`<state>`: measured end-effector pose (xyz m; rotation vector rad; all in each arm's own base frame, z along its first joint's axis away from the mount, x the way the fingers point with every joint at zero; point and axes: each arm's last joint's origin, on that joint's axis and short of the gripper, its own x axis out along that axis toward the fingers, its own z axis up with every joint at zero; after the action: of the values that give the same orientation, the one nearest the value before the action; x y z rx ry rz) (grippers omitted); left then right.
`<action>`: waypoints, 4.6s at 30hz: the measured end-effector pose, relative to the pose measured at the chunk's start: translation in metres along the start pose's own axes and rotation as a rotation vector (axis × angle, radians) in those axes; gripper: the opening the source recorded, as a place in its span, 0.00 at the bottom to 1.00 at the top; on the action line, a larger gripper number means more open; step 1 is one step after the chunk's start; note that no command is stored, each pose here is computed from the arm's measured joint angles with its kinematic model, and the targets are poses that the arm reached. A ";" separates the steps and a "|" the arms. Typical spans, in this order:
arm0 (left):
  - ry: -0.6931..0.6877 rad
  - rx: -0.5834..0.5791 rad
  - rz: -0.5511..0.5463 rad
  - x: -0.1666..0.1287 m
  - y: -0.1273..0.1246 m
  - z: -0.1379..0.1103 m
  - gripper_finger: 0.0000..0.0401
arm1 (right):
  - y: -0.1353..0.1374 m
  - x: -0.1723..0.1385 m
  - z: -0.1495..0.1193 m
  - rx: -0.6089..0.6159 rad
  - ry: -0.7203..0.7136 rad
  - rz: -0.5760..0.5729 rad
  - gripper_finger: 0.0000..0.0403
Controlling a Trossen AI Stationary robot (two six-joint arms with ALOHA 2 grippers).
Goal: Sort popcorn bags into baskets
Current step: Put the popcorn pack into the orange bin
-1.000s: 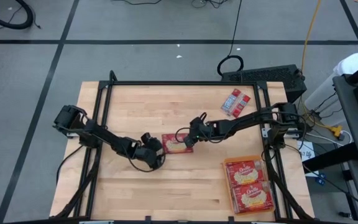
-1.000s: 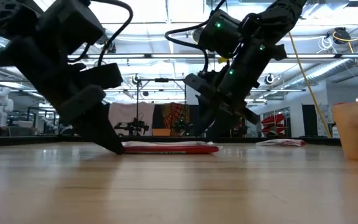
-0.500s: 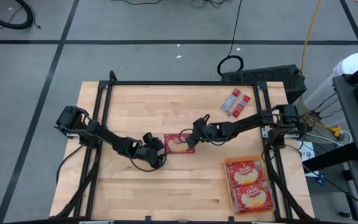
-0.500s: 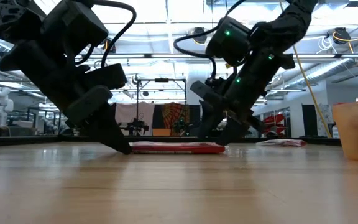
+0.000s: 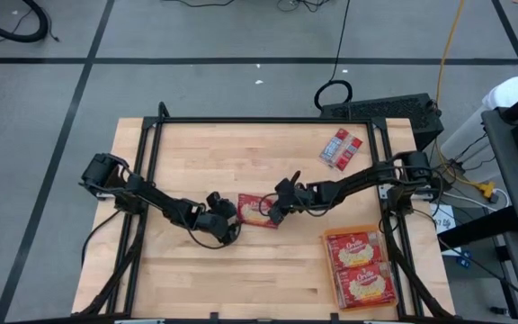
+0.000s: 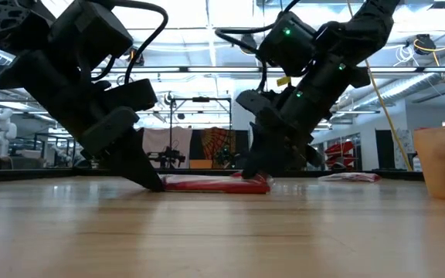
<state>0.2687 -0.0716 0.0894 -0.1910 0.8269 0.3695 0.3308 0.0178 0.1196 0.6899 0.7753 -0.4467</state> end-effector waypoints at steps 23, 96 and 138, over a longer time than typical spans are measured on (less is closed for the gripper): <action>-0.174 0.020 -0.132 -0.093 -0.016 0.017 0.70 | 0.042 -0.163 0.004 -0.142 -0.016 0.192 0.01; -0.282 -0.145 -0.217 -0.096 -0.022 -0.014 0.70 | 0.075 -0.266 -0.146 -0.063 0.712 -0.143 0.02; -0.293 -0.170 -0.236 -0.097 -0.024 -0.012 0.70 | 0.043 -0.244 -0.164 0.239 0.770 -0.465 0.13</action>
<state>0.2101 -0.1207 0.1545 -0.3796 0.4777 0.2378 0.1215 0.1921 0.2372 0.9189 1.6466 -0.7142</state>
